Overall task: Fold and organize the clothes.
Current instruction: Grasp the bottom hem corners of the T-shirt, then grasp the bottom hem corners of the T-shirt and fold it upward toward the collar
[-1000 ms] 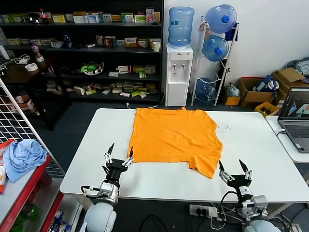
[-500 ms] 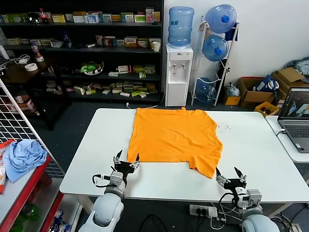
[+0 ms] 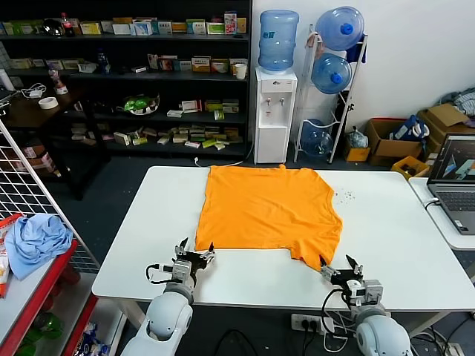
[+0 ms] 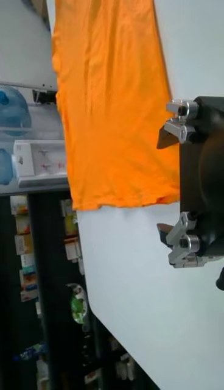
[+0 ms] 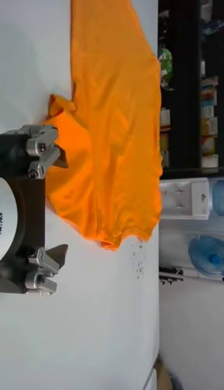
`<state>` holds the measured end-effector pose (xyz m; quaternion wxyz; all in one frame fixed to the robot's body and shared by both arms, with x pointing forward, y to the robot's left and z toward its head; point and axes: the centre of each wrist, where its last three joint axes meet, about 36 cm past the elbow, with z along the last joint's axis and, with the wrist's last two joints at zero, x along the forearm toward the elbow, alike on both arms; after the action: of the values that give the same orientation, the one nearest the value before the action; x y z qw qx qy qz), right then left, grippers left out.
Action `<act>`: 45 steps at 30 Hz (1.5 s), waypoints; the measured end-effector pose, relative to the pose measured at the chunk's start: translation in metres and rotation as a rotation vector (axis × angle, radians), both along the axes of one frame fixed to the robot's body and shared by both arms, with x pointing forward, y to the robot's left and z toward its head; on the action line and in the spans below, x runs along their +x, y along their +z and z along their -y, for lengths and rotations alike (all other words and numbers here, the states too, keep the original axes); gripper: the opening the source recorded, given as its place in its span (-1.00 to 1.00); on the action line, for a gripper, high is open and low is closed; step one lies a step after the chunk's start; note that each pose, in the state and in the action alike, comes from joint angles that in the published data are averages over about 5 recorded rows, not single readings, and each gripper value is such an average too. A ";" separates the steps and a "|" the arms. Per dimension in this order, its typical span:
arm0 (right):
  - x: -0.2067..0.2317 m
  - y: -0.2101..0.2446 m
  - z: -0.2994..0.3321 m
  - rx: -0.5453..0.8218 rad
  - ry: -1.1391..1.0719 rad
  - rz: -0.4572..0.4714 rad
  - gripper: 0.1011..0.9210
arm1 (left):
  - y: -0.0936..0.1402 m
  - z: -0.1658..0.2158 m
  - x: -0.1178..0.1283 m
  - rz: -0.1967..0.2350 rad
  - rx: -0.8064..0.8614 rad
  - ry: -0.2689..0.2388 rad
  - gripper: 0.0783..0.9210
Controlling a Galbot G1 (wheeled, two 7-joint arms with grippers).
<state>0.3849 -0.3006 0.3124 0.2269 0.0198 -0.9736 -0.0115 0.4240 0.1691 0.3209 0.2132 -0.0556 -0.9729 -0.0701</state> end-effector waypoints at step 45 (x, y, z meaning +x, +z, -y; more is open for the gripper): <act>-0.048 0.022 0.002 -0.100 0.054 -0.039 -0.94 | 0.011 -0.014 -0.035 -0.043 -0.033 -0.014 -0.96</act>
<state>0.3366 -0.3028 0.3341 0.2469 0.0347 -0.9674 0.0431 0.3892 0.1831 0.3319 0.2325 -0.0673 -0.9687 -0.0543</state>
